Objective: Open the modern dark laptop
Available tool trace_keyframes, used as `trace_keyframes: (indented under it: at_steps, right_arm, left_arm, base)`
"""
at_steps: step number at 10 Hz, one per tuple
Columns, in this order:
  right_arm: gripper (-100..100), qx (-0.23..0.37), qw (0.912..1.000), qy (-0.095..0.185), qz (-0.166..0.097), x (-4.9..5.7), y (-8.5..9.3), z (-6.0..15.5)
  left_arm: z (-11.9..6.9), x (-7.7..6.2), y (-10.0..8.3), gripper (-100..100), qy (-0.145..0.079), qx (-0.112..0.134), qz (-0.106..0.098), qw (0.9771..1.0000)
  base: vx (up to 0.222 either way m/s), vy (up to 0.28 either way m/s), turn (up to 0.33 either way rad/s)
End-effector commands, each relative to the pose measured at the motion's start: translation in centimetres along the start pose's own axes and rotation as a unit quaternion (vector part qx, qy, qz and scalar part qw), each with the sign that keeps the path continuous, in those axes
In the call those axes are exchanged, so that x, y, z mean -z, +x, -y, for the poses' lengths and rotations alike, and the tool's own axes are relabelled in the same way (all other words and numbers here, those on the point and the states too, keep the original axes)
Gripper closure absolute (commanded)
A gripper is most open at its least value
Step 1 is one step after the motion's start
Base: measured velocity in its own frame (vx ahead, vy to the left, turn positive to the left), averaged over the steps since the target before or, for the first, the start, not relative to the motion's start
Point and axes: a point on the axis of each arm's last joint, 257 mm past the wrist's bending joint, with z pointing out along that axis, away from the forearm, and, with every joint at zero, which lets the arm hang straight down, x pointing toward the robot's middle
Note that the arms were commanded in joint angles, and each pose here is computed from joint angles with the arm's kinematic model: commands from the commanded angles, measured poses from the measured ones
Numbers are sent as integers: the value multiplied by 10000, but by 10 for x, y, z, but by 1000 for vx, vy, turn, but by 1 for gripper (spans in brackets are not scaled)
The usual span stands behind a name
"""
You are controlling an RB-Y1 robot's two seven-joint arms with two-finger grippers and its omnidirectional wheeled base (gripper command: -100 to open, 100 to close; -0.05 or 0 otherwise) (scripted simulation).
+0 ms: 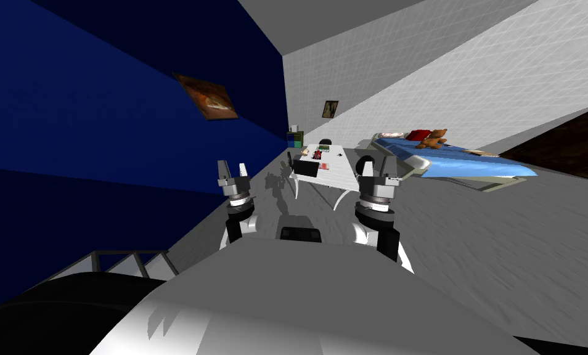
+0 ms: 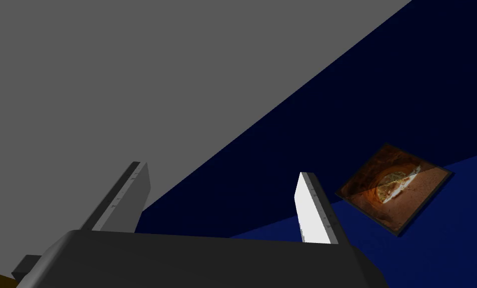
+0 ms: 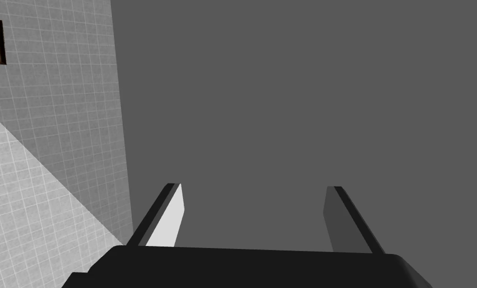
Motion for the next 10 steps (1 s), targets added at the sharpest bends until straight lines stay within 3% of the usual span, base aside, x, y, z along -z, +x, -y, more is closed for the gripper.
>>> trace_keyframes:
  at_steps: [1,9,10]
  right_arm:
    - [0,0,10000,0,0,0,0,0]
    - [0,0,10000,-2,0,0,0,0]
    - [-100,210,9996,54,-189,0,5,4]
  left_arm:
    - [0,0,0,0,0,0,0,10000]
    - [0,0,0,0,2,0,0,10000]
    - [0,0,0,0,2,0,0,10000]
  base:
    - [0,0,0]
    - [0,0,0]
    - [36,31,2]
